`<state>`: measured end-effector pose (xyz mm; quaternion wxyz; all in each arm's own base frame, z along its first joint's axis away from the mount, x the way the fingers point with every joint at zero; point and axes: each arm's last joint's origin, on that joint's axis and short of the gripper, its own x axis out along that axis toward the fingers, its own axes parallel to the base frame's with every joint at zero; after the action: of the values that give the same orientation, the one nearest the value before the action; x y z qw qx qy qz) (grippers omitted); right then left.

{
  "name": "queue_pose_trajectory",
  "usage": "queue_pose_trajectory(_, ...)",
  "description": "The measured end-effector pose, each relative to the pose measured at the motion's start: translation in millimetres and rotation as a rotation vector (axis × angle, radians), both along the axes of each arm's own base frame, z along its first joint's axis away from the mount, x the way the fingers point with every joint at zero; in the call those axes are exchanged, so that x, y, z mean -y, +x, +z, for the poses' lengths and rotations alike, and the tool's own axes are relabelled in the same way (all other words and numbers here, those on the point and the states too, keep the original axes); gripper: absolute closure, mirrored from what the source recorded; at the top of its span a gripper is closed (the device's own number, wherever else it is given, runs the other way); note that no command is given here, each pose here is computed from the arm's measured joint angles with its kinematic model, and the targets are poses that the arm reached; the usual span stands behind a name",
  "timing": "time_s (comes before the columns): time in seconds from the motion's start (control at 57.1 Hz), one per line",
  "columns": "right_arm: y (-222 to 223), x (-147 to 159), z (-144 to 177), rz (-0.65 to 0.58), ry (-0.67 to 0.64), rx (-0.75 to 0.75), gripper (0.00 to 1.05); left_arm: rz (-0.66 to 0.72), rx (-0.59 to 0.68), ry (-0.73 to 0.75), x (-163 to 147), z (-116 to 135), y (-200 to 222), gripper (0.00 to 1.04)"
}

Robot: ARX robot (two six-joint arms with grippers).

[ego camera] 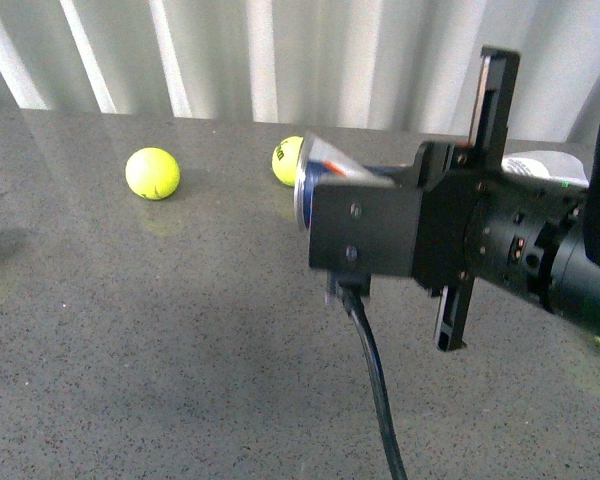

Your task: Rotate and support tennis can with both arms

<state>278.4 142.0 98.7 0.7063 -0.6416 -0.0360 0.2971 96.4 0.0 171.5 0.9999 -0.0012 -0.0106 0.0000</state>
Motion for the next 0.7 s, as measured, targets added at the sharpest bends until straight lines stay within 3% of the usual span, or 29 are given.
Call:
queue_pose_trajectory(0.263,-2,-19,-31,0.092,-0.049,-0.062,0.98,0.0,0.0,0.0,0,0,0,0.07)
queue_pose_trajectory(0.7,42,-68,-43,0.043,0.068,-0.22,0.98,0.0,0.0,0.0,0,0,0,0.07)
